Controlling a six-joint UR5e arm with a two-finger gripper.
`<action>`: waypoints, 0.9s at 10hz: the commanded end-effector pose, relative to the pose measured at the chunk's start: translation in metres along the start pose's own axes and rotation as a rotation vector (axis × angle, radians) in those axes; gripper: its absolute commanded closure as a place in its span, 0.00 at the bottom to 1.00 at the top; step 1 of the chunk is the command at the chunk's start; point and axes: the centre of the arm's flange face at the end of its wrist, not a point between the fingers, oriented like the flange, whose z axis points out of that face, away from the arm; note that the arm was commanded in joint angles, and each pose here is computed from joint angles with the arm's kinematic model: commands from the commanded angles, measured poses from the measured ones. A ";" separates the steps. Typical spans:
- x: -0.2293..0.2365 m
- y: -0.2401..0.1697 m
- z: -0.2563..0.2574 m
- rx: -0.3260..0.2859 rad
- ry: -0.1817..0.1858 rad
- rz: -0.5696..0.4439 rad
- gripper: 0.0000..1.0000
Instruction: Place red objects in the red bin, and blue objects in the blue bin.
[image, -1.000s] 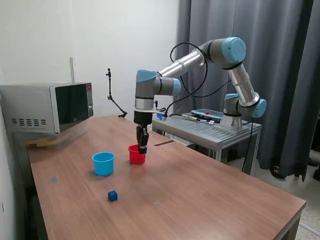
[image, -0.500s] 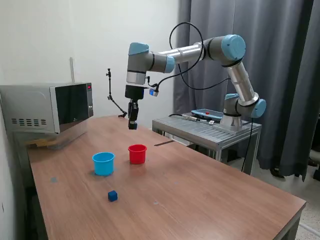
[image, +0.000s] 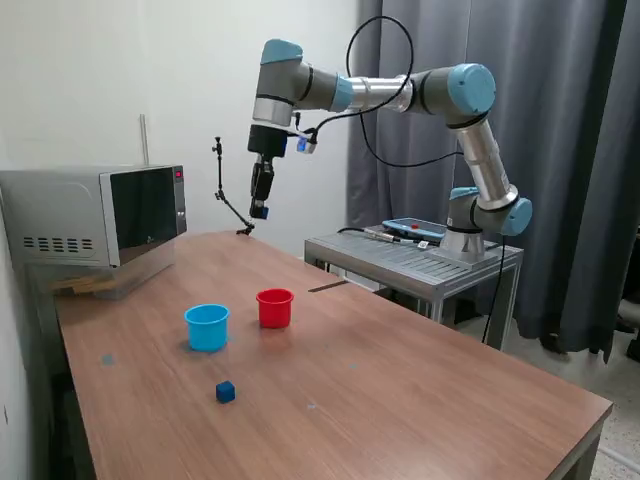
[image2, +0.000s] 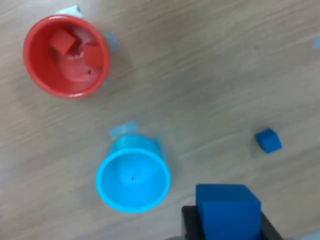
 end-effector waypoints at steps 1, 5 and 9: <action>-0.025 0.015 -0.016 -0.024 0.004 0.042 1.00; -0.070 0.035 -0.009 -0.029 -0.004 0.143 1.00; -0.082 0.057 0.012 -0.093 0.006 0.217 1.00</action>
